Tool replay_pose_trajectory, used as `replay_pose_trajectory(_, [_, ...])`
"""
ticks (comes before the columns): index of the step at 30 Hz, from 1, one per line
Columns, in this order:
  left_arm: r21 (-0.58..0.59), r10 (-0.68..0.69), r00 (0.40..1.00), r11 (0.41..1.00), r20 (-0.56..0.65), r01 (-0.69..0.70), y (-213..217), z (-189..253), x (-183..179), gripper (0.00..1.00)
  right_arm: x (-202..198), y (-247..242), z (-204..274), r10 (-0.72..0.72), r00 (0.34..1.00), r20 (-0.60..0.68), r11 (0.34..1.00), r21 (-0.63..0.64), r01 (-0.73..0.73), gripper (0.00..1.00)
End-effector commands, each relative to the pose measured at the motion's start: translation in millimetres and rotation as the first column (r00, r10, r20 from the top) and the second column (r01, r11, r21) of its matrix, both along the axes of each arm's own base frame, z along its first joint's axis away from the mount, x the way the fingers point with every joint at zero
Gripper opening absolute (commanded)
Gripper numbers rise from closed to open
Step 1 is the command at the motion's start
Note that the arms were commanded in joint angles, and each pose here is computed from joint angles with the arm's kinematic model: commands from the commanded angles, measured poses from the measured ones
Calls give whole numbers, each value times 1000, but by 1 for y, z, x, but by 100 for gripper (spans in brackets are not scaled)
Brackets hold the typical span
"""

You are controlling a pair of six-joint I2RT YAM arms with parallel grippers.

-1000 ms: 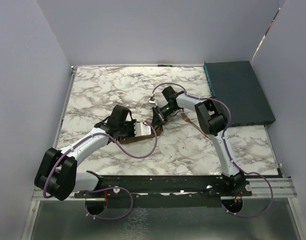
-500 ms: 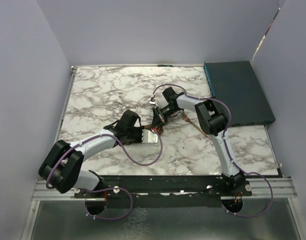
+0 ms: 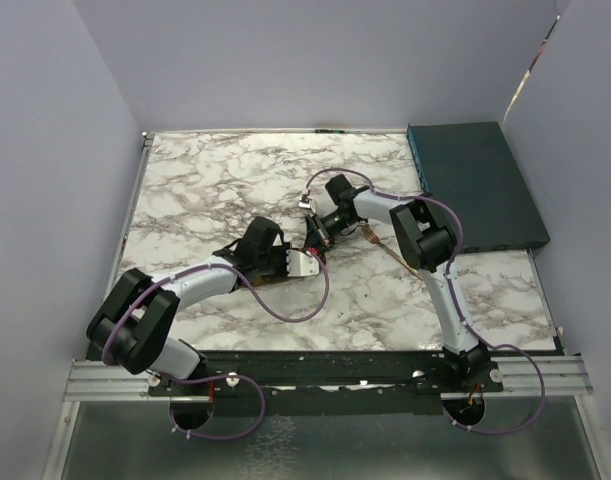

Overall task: Fold the napkin into a case and place the utensils inside
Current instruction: Insert the napkin into the napkin holder.

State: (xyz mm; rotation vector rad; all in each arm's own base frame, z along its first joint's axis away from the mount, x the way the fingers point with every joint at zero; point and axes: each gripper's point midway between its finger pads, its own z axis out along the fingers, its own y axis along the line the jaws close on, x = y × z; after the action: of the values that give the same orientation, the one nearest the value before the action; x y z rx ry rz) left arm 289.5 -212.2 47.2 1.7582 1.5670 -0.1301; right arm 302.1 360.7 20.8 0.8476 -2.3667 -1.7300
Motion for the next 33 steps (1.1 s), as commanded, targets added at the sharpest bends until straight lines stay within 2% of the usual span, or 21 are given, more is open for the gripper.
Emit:
replay_pose_trajectory(1, [35, 39, 999, 999, -14, -38, 9, -12, 1, 15, -10, 0, 5, 30, 999, 21, 999, 39, -31, 9])
replay_pose_trajectory(4, [66, 29, 999, 997, -32, -27, 15, -22, -6, 15, -8, 3, 26, 24, 998, 60, 995, 97, -30, 23])
replay_pose_trajectory(10, [109, 45, 997, 993, -57, -38, 24, -36, -10, 14, -4, 7, 52, 4, 996, 88, 990, 138, -16, 37])
replay_pose_trajectory(11, [110, 56, 996, 993, -69, -48, 25, -38, -11, 14, -4, 6, 52, 0, 996, 87, 991, 135, -11, 53])
replay_pose_trajectory(12, [103, 82, 993, 992, -91, -72, 25, -40, -12, 14, -4, 5, 54, -7, 996, 84, 989, 149, -6, 93])
replay_pose_trajectory(13, [103, 97, 987, 991, -128, -84, 26, -43, -15, 13, -5, 5, 59, -13, 997, 77, 985, 173, -1, 99])
replay_pose_trajectory(14, [109, 105, 982, 990, -160, -88, 27, -45, -19, 13, -3, 4, 61, -26, 996, 83, 984, 180, 10, 100])
replay_pose_trajectory(19, [113, 150, 966, 985, -212, -129, 32, -51, -24, 12, 28, -16, 53, -175, 967, 186, 985, 36, 171, 100])
replay_pose_trajectory(24, [96, 173, 954, 983, -244, -154, 31, -52, -26, 12, 58, -45, 69, -359, 866, 349, 918, -34, 394, 99])
replay_pose_trajectory(27, [88, 178, 951, 983, -254, -160, 30, -51, -27, 11, 64, -55, 75, -392, 831, 396, 891, -61, 449, 78])
replay_pose_trajectory(31, [74, 190, 946, 981, -264, -177, 27, -49, -25, 11, 53, -65, 83, -434, 798, 418, 867, -49, 497, 26])
replay_pose_trajectory(33, [73, 196, 945, 980, -261, -183, 27, -49, -24, 11, 38, -65, 92, -458, 791, 405, 866, 4, 499, 15])
